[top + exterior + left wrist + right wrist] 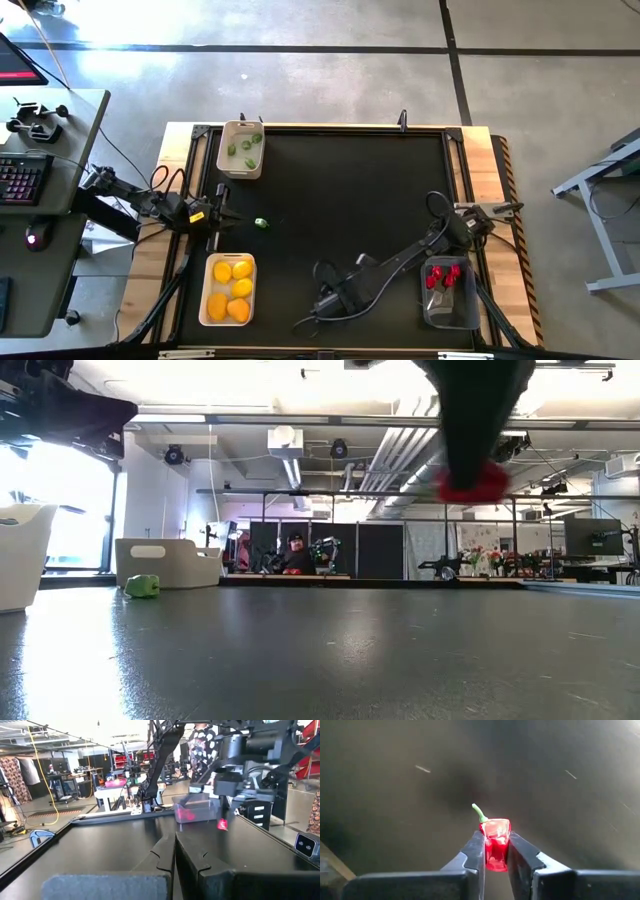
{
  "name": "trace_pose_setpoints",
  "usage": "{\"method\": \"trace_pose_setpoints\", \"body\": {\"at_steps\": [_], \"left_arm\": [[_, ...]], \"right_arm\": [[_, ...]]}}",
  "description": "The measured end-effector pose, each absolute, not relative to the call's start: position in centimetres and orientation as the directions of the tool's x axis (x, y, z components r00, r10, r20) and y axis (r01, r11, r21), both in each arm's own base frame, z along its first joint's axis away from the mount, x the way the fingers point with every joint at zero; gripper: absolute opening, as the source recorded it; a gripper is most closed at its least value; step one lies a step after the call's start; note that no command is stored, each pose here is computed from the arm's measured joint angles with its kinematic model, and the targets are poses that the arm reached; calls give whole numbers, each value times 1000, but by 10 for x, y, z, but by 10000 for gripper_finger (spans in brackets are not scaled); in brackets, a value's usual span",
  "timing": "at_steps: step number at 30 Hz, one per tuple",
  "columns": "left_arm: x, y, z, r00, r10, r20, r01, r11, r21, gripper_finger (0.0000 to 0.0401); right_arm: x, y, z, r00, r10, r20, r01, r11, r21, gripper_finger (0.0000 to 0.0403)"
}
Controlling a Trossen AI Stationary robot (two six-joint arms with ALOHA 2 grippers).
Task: Sort produce into baskets
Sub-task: Put the red chili pepper into the black transparent bin
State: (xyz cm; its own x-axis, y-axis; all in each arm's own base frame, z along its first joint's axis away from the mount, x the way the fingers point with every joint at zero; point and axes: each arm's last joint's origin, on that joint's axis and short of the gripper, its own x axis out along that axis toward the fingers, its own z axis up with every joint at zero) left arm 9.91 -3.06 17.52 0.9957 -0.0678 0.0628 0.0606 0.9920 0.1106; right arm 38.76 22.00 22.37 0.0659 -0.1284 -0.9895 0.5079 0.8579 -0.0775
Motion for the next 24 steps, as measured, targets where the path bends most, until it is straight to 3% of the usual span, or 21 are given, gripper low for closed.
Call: {"method": "trace_pose_setpoints", "body": {"at_steps": [4, 13, 24], "left_arm": [[99, -31, 175, 996, -68, 62, 61, 992, 110, 0], [99, -32, 174, 993, -106, 53, 100, 990, 100, 0], [99, -32, 174, 992, -115, 51, 110, 990, 83, 0]], "right_arm": [[366, 220, 231, -72, -201, -977, 582, 787, -205, 36], [323, 232, 240, -141, -140, -980, 626, 754, -198, 28], [244, 228, 231, -394, -63, -917, 668, 666, -332, 28]]}}
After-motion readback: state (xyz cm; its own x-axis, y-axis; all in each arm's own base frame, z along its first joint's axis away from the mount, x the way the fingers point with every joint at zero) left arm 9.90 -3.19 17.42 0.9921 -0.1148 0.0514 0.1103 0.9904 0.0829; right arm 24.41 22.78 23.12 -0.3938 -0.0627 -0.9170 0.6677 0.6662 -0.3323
